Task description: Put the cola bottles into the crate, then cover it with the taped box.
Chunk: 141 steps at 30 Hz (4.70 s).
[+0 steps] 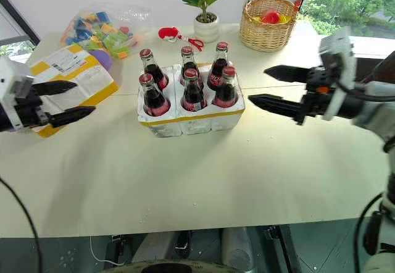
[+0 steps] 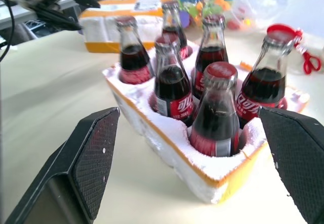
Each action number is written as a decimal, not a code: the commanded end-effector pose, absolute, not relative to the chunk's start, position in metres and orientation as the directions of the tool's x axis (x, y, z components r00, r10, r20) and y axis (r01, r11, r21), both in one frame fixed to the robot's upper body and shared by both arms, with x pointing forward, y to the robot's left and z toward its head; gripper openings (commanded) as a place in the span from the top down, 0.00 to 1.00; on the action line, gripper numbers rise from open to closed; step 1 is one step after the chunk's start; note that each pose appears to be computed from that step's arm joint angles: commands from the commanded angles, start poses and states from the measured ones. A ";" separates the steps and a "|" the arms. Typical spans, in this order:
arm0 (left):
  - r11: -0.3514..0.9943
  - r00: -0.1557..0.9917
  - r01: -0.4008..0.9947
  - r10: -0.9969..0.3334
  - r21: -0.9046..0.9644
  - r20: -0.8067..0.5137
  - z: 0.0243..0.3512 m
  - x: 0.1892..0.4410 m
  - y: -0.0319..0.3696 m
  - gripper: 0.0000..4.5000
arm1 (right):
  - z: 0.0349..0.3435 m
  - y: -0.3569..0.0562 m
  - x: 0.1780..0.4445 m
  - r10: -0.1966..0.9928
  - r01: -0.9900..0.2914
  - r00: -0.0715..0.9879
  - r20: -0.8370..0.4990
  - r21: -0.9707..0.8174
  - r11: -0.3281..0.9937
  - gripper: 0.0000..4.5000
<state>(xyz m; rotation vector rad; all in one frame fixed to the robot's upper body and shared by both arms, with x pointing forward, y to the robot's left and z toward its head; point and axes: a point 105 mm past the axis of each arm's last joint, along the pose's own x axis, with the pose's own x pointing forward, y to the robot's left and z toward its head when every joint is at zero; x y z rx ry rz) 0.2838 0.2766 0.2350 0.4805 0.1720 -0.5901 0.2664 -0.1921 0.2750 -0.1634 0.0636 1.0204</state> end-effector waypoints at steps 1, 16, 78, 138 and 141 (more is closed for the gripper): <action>0.713 0.916 0.389 -0.236 0.583 -0.323 0.238 0.273 0.325 0.06 | 0.277 -0.197 0.258 0.838 -0.847 0.529 -0.135 -0.139 0.513 0.00; 0.322 0.882 0.152 0.382 0.934 -0.275 0.161 0.268 0.444 0.06 | 0.275 -0.198 0.267 0.858 -0.864 0.501 -0.115 -0.124 0.488 0.00; 0.246 0.933 -0.148 -0.285 0.958 0.217 0.335 0.351 0.286 0.93 | 0.228 -0.264 0.269 0.647 -0.675 0.723 -0.241 -0.051 0.736 0.00; 0.028 0.801 0.434 -0.470 0.901 -0.371 0.239 0.317 0.212 0.01 | 0.216 -0.277 0.267 0.579 -0.595 0.791 -0.199 -0.027 0.803 0.00; 0.042 0.724 0.572 -0.496 0.819 -0.480 0.218 0.304 0.233 0.01 | 0.213 -0.277 0.267 0.580 -0.599 0.787 -0.211 -0.033 0.800 0.00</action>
